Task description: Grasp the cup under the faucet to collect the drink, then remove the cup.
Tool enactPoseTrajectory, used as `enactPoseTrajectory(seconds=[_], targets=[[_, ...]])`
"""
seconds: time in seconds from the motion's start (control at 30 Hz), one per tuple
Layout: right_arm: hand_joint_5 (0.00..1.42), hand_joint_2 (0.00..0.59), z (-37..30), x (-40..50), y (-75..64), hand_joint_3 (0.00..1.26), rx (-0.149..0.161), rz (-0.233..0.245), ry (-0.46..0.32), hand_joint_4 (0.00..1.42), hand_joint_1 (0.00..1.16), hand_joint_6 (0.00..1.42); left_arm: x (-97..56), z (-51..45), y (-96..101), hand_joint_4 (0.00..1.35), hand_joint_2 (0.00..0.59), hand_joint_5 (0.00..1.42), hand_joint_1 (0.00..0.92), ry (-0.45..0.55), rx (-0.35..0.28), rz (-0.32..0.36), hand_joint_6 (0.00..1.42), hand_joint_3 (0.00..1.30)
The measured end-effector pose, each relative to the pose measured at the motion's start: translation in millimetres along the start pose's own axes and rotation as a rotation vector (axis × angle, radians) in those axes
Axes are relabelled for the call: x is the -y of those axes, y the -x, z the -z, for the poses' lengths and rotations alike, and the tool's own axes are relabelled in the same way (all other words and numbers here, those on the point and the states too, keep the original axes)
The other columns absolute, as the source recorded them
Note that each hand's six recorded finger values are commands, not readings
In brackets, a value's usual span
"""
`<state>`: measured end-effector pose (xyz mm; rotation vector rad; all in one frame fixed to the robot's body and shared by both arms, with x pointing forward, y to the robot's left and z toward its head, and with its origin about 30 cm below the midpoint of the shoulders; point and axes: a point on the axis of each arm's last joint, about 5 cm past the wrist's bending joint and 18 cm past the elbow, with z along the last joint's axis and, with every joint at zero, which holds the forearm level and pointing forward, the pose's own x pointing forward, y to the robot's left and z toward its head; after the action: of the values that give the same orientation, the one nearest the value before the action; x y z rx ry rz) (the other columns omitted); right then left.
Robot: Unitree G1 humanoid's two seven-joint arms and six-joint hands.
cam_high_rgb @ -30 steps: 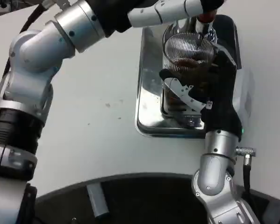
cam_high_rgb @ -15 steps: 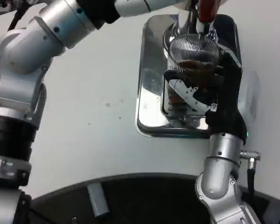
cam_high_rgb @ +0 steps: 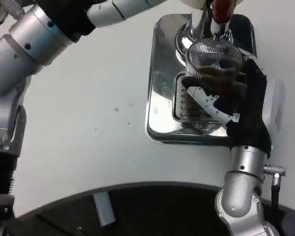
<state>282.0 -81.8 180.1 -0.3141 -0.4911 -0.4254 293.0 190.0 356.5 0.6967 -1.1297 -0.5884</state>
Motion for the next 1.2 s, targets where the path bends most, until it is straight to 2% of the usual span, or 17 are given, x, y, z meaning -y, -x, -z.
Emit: enactPoseTrajectory(seconds=[0.43,0.7,0.83,1.0,1.2], targets=[[0.81,0.214,2.4,15.2,9.7,0.59,-0.005,0.014,0.011,0.66,0.93,0.68,5.1,-2.6,34.6,0.22,0.145,0.30,0.000,0.034,-0.086,-0.022,0.25,0.20],[0.82,0.205,5.0,25.8,17.7,0.60,-0.004,0.011,0.029,0.68,0.94,0.70,9.9,-4.5,58.9,0.22,0.145,0.31,0.000,0.045,-0.161,-0.046,0.25,0.20],[0.84,0.204,6.2,31.6,23.5,0.61,-0.005,0.004,0.036,0.68,0.94,0.72,15.2,-5.9,70.2,0.22,0.145,0.31,0.000,0.063,-0.209,-0.062,0.25,0.20],[0.85,0.203,6.5,36.6,27.7,0.63,-0.006,-0.002,0.038,0.69,0.94,0.74,19.1,-10.0,78.4,0.23,0.145,0.31,0.000,0.068,-0.234,-0.083,0.24,0.20],[0.85,0.194,4.1,47.6,33.0,0.64,0.005,0.004,0.035,0.71,0.95,0.75,33.7,-13.3,98.1,0.23,0.145,0.31,0.000,0.111,-0.314,-0.073,0.24,0.20]])
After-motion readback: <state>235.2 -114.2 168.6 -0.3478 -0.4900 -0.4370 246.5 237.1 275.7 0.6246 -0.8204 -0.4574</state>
